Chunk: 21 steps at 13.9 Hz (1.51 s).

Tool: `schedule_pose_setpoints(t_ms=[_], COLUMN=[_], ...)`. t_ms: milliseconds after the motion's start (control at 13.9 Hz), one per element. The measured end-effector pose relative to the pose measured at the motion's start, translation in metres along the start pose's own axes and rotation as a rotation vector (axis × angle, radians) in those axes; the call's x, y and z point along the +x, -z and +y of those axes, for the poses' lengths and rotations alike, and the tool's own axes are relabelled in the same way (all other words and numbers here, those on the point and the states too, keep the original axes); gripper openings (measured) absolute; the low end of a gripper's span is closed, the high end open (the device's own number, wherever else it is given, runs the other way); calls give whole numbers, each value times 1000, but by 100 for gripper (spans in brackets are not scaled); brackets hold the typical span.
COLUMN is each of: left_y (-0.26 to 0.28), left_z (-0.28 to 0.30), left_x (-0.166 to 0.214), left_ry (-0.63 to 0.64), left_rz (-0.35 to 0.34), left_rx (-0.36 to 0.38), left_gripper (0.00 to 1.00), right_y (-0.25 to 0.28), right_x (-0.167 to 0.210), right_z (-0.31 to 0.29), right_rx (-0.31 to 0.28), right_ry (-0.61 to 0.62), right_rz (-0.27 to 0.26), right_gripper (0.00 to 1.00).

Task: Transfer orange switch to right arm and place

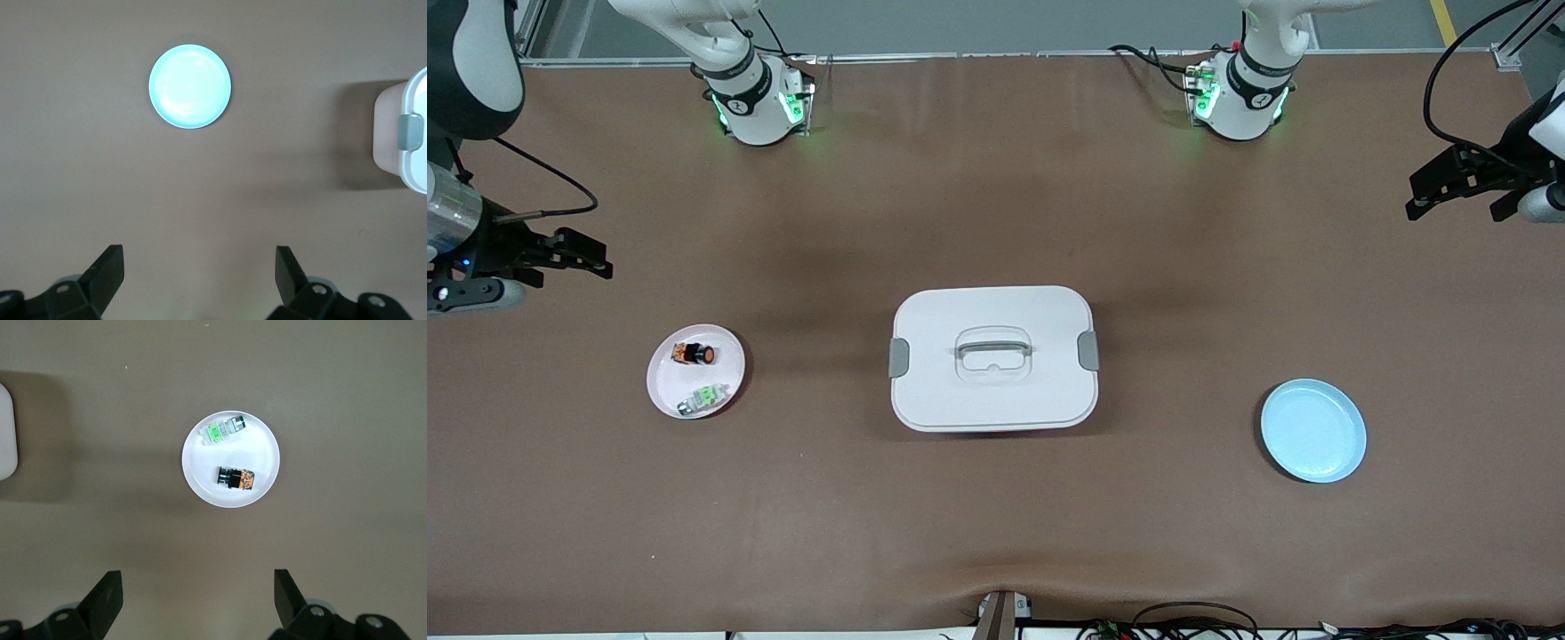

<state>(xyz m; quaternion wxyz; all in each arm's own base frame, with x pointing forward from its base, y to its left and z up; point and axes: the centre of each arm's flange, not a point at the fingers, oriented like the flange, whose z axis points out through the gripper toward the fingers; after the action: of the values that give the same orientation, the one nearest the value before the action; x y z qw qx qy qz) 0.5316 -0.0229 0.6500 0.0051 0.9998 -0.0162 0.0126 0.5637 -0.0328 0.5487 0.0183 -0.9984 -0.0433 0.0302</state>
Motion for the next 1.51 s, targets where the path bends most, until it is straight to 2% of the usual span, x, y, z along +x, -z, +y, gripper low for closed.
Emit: schedule_pose_setpoints(t_ms=[359,862,1150,1294,1509], left_y=[-7,-26,-26,-29,-30], left_z=[-2,-5,-4,-3,2], left_x=[11,28,26,24,19], left_ry=[4,7,27,69,65], left_rz=[12,-18,-28,-47,-42], left_rx=[-2,-6,-5,-4,-3], left_gripper=[100,100,100,100,100], right_y=[53,62,96,99,93], right_x=[2,3,-1,-4,-11], right_z=[3,9,21,26,35], right_rx=[-11,-12,-16,-14,-6], right_ry=[-62,-86,-107,-118,-137], right_rz=[86,107,168,164,106], right_gripper=[100,100,100,100,100])
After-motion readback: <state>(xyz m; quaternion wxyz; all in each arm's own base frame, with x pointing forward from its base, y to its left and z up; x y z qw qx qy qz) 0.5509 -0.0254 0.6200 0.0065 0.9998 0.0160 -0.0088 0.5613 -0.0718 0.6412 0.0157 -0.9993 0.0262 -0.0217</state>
